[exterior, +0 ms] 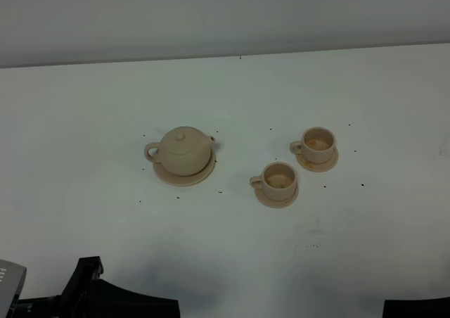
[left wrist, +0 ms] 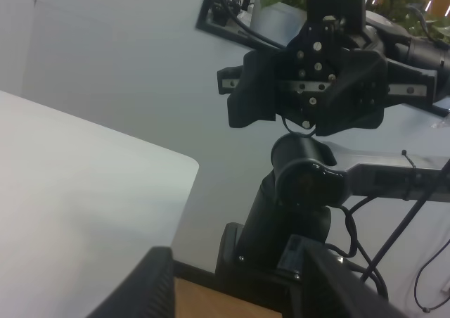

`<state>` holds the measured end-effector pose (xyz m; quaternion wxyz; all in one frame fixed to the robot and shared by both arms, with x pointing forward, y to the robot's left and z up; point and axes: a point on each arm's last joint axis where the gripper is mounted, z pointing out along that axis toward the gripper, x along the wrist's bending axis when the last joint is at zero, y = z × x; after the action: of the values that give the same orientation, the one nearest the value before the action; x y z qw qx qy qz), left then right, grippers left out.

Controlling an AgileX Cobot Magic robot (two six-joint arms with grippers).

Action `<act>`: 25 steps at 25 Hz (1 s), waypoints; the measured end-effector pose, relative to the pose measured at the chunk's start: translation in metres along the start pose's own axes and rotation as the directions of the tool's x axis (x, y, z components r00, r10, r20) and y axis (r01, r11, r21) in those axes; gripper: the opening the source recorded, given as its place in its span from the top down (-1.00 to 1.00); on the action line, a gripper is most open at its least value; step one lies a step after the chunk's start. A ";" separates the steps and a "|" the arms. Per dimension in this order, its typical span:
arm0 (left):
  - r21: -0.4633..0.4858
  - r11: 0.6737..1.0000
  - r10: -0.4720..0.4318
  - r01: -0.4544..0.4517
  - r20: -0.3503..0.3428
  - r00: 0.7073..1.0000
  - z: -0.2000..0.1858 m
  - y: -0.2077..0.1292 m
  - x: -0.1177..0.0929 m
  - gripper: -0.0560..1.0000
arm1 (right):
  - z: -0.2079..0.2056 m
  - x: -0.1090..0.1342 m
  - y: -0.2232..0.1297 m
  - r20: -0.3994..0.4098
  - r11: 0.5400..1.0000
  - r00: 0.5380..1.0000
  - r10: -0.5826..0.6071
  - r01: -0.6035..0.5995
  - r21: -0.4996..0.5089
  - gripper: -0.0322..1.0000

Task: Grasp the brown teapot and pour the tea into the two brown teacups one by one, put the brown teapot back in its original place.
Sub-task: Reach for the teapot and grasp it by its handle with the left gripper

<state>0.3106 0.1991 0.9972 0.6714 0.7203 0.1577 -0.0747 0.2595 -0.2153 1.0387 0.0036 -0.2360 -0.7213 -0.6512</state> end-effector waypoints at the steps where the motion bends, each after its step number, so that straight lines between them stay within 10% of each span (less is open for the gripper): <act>1: 0.000 1.000 0.000 0.000 0.000 1.000 0.000 0.000 0.000 0.07 | 0.000 0.000 0.000 0.000 1.000 1.000 0.000 0.000 0.000 -0.13; 25: -0.020 1.000 -0.005 0.005 -0.019 1.000 0.000 0.002 0.002 0.07 | 0.000 0.000 0.000 0.000 1.000 1.000 0.000 0.000 0.000 -0.13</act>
<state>0.3128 0.1992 0.9984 0.6770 0.7136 0.1667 -0.0678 0.2595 -0.2153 1.0387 0.0036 -0.2360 -0.7213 -0.6512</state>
